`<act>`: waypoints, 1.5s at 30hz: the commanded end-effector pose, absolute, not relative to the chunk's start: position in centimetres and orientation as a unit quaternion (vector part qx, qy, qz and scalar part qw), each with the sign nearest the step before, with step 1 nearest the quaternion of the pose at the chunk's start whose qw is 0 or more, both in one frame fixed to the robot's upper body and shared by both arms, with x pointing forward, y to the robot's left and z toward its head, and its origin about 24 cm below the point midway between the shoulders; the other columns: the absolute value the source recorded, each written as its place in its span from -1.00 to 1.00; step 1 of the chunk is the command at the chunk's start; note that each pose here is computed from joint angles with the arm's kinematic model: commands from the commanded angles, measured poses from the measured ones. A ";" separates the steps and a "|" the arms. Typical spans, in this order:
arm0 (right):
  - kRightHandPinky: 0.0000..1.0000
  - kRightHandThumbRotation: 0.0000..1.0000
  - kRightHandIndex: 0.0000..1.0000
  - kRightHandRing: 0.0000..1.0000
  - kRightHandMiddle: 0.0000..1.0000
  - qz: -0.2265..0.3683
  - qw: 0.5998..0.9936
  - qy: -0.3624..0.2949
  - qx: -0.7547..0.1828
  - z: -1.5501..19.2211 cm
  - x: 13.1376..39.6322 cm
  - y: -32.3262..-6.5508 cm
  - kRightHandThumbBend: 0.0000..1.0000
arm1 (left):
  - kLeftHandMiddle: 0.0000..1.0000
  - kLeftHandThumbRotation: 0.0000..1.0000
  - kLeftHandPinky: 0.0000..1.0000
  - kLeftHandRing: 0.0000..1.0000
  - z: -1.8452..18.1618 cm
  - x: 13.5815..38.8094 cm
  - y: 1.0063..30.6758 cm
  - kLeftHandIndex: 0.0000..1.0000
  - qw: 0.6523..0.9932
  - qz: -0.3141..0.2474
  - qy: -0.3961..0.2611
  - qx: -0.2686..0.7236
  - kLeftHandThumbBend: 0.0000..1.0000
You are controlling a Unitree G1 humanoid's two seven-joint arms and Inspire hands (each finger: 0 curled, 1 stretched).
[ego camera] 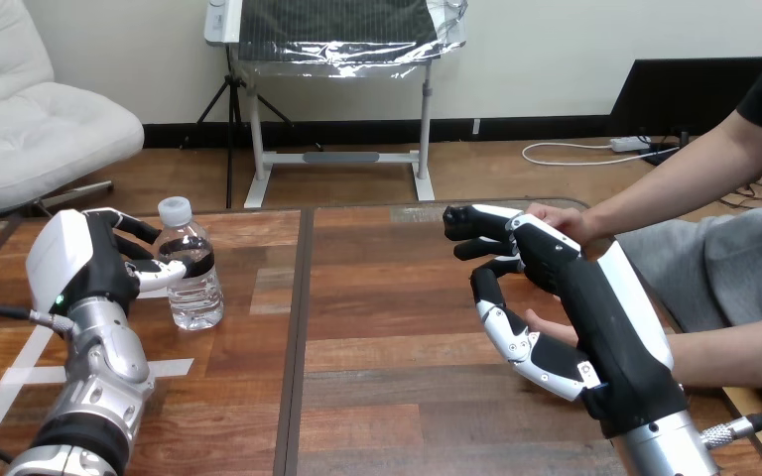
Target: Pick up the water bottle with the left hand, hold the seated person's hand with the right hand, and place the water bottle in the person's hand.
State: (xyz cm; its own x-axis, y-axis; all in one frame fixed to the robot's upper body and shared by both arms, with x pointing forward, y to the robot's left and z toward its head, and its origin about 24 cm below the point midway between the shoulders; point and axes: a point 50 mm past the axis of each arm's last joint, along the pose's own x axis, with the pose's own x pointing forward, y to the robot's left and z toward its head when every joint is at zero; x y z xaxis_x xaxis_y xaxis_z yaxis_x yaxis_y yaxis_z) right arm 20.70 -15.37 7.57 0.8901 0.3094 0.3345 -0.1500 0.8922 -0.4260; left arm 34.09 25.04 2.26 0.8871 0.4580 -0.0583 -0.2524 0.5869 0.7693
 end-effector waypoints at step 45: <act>0.32 -1.00 0.46 0.44 0.48 0.117 0.944 -0.235 -0.199 9.4 21.1 -14.9 -0.72 | -0.07 -1.00 -0.22 -0.14 3.2 29.9 22.6 0.02 0.918 0.173 -0.019 0.357 0.32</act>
